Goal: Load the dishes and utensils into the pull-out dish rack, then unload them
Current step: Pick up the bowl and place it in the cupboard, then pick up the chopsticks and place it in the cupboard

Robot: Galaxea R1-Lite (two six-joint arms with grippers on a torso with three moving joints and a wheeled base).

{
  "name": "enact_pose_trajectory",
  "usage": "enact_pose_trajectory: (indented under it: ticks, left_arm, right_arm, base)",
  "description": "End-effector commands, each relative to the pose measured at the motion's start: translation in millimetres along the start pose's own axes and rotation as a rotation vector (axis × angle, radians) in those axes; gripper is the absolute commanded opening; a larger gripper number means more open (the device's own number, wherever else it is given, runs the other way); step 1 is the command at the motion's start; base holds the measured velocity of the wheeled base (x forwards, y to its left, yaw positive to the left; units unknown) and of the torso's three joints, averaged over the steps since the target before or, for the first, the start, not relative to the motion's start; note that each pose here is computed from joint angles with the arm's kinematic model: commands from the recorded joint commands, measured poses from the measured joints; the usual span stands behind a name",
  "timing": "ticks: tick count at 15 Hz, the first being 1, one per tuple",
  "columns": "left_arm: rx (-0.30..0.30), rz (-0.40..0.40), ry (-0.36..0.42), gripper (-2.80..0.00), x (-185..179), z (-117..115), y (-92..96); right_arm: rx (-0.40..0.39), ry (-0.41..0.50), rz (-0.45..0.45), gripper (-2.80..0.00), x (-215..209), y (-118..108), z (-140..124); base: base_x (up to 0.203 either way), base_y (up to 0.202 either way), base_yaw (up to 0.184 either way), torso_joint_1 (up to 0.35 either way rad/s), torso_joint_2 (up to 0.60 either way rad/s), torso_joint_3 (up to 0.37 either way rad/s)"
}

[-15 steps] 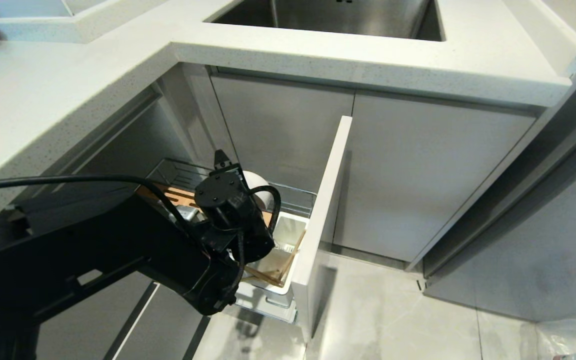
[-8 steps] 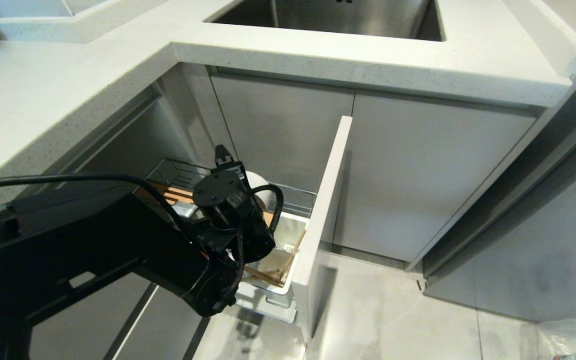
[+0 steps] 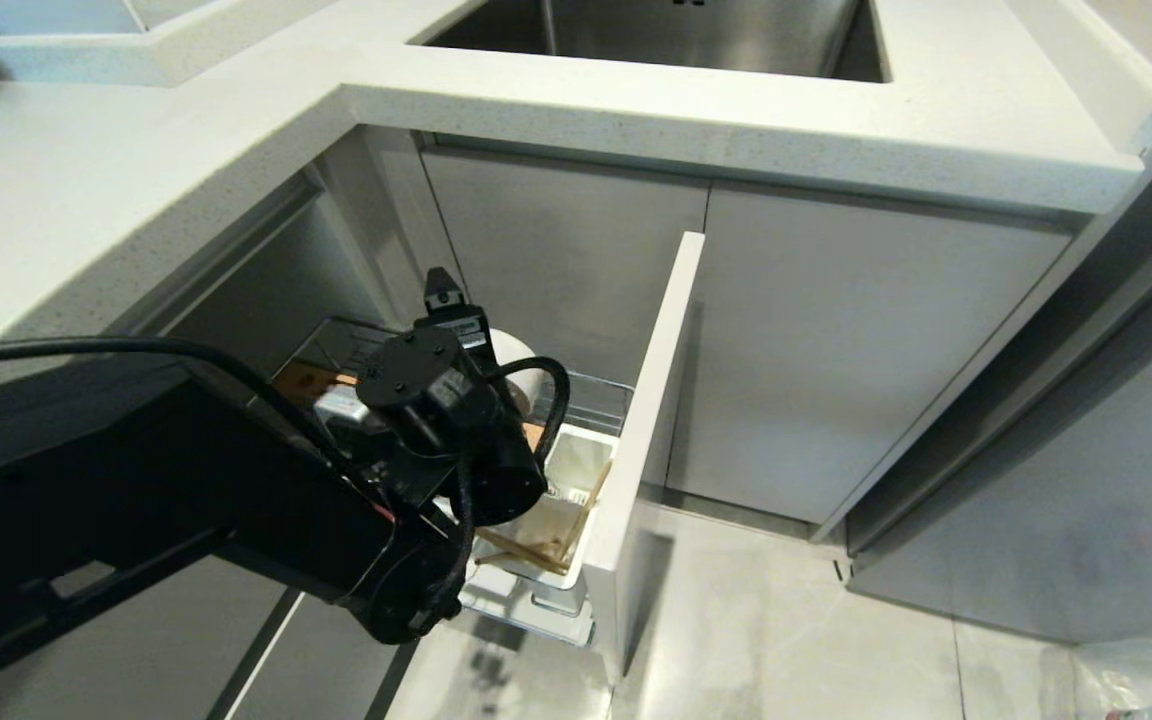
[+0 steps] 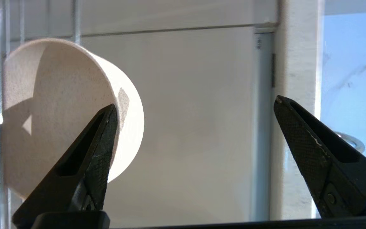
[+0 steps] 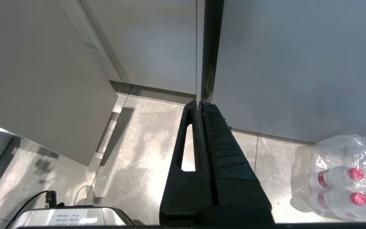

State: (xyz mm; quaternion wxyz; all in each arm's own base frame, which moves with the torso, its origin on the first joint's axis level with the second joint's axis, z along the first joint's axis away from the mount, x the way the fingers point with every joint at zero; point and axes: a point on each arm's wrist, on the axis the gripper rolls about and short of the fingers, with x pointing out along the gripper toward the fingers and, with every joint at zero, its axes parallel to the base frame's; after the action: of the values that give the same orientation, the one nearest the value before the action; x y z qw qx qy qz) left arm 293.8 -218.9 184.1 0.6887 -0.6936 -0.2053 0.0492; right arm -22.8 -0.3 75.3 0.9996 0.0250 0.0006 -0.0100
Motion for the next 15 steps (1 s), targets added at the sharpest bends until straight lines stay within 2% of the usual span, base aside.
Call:
enact_pose_trajectory:
  ticks: [1, 3, 8, 10, 13, 14, 15]
  left_arm:
    - [-0.023, -0.017, -0.010, 0.00, -1.6, 5.6, -13.0]
    - [-0.011, -0.021, -0.012, 0.00, -1.8, 7.0, -16.3]
    - [-0.004, -0.003, -0.006, 0.00, -1.0, 4.6, -3.0]
    - [-0.006, -0.005, -0.007, 0.00, 0.0, 5.2, -3.8]
    - [0.027, -0.019, -0.004, 0.00, -2.5, 7.8, -14.7]
    - [0.046, -0.025, 0.000, -2.80, -4.4, 8.4, -19.2]
    - [0.072, -0.032, 0.007, -2.80, -6.5, 9.1, -24.2]
  right_arm:
    - [0.001, 0.001, 0.000, -2.80, 0.1, 0.0, -0.4]
    - [0.001, 0.001, 0.000, -2.80, 0.1, 0.0, -0.4]
    - [0.001, 0.001, 0.000, -2.80, 0.1, 0.0, -0.4]
    - [0.001, 0.001, 0.000, -2.80, 0.1, 0.0, -0.4]
    - [0.001, 0.001, 0.000, -2.80, 0.1, 0.0, -0.4]
    - [0.001, 0.001, 0.000, -2.80, 0.1, 0.0, -0.4]
    - [0.001, 0.001, 0.000, -2.80, 0.1, 0.0, -0.4]
  base:
    - [0.000, 0.000, 0.000, 0.000, 0.00, 0.000]
    - [0.000, 0.000, 0.000, 0.000, 0.00, 0.000]
    - [0.000, 0.000, 0.000, 0.000, 0.00, 0.000]
    - [0.000, 0.000, 0.000, 0.000, 0.00, 0.000]
    - [0.000, 0.000, 0.000, 0.000, 0.00, 0.000]
    - [0.000, 0.000, 0.000, 0.000, 0.00, 0.000]
    - [0.000, 0.000, 0.000, 0.000, 0.00, 0.000]
